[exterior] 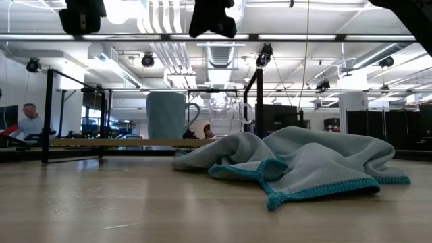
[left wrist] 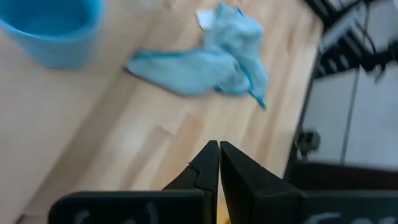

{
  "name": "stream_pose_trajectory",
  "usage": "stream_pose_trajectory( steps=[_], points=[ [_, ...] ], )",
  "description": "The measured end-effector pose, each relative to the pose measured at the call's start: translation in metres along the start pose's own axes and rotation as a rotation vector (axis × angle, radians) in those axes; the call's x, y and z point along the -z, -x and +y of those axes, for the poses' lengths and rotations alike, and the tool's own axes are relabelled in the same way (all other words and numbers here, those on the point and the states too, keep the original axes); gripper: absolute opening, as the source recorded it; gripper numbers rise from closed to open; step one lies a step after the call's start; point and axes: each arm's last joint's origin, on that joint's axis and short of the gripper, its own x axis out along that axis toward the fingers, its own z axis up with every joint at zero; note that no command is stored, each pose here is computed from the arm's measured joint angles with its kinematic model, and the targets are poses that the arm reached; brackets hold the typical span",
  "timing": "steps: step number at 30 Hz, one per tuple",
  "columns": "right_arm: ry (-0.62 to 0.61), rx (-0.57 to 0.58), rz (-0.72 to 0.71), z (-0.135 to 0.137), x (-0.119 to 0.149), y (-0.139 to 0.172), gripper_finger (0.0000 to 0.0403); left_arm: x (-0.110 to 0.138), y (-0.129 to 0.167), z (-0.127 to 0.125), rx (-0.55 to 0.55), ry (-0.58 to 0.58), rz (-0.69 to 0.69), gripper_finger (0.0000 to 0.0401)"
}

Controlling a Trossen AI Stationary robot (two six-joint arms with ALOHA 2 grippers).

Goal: Stack small to large cups/mugs on shelf
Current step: Put the yellow cup on the shelf

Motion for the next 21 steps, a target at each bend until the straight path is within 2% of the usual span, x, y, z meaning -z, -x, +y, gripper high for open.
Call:
stream_pose_trajectory(
  steps=[11,16,21],
  points=[
    [0.068,-0.040,-0.002,0.033,0.012,0.017,0.0009,0.049,-0.032,-0.051,0.093,-0.289,0.291,0.0000],
    [0.071,-0.041,0.002,0.035,0.013,0.017,0.0009,0.069,-0.053,-0.066,0.025,-0.383,0.353,0.0000],
    [0.024,-0.040,0.005,0.035,0.013,0.018,0.0009,0.078,-0.077,-0.070,-0.047,-0.402,0.438,0.0000]
  ],
)
